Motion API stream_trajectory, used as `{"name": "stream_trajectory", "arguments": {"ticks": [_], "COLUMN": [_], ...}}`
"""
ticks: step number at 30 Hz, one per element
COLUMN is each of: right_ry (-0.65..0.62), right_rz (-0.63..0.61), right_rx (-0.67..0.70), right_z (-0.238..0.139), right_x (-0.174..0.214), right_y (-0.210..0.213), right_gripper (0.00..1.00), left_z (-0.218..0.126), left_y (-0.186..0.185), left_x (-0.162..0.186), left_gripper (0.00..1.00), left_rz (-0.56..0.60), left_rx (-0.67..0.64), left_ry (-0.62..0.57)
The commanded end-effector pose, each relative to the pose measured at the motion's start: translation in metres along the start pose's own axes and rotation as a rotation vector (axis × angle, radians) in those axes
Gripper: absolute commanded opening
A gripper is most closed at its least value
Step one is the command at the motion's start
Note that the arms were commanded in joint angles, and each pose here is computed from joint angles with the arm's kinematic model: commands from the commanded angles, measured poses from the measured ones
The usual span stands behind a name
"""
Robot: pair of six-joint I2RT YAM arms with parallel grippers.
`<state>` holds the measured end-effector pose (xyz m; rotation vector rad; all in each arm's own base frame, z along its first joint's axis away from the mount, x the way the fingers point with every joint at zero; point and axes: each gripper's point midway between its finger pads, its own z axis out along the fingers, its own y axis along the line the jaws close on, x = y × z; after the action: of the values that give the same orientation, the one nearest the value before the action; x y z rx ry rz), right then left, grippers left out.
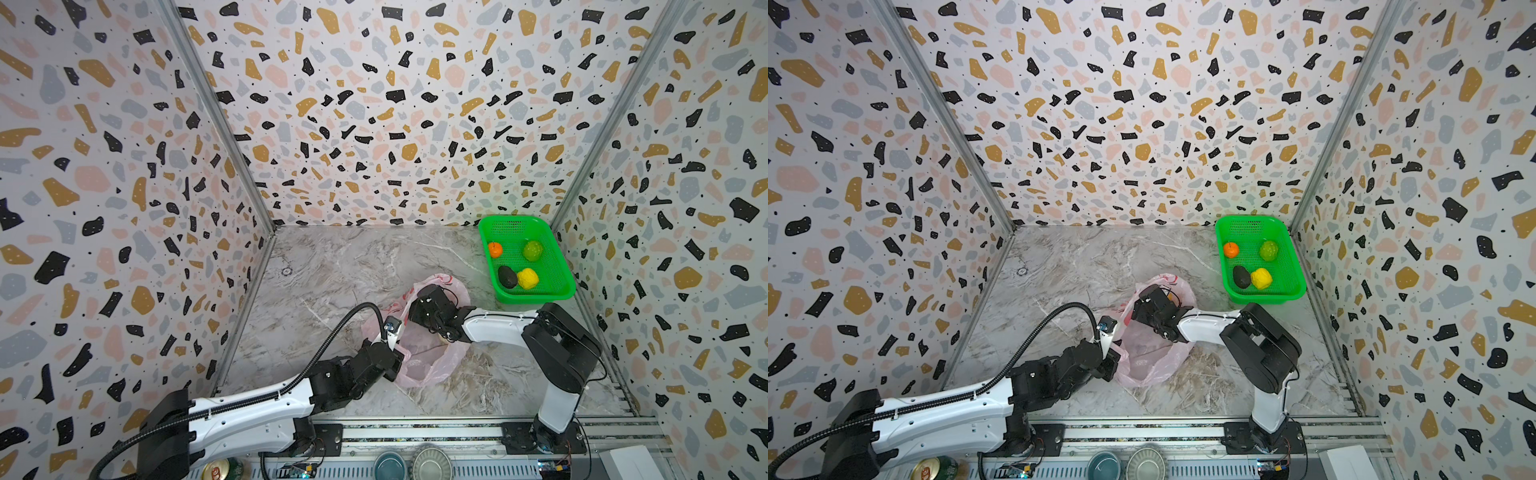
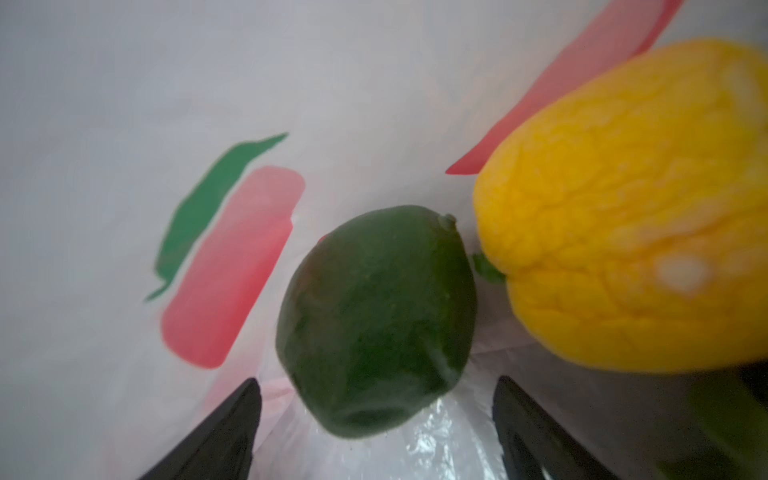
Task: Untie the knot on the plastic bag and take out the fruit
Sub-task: 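Lower the open right gripper into the bag toward the green lime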
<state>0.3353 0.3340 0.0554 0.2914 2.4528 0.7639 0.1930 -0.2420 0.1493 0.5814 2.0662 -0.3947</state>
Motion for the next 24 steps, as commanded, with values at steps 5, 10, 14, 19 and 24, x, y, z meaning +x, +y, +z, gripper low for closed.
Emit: {"name": "stream_trajectory", "arguments": {"ticks": [5,10,14,19,24], "right_ry": [-0.079,-0.111,-0.103,-0.093,-0.059], "right_rz": [0.052,0.06,0.061,0.055,0.031], "right_rx": [-0.067,-0.059,-0.053,-0.057,-0.08], "right_z": [0.007,0.013,0.018,0.013,0.003], "right_x": [-0.019,-0.022,-0.019,-0.015,-0.008], "right_y": [0.02,0.017,0.013,0.012,0.016], "right_gripper": [0.88,0.84,0.71,0.55,0.51], "left_z": [-0.008,-0.008,-0.008,-0.008,-0.008], "left_y": [-0.009,-0.013,-0.014,-0.008,0.0], "left_x": [-0.017,-0.014,-0.014,-0.012,-0.012], "left_gripper": [0.0,0.0,0.0,0.0,0.0], "left_rz": [-0.051,-0.049,-0.05,-0.045,-0.046], "left_rx": [0.058,0.082,0.086,0.059,0.017], "left_ry": [-0.045,-0.032,-0.029,-0.025,-0.034]}}
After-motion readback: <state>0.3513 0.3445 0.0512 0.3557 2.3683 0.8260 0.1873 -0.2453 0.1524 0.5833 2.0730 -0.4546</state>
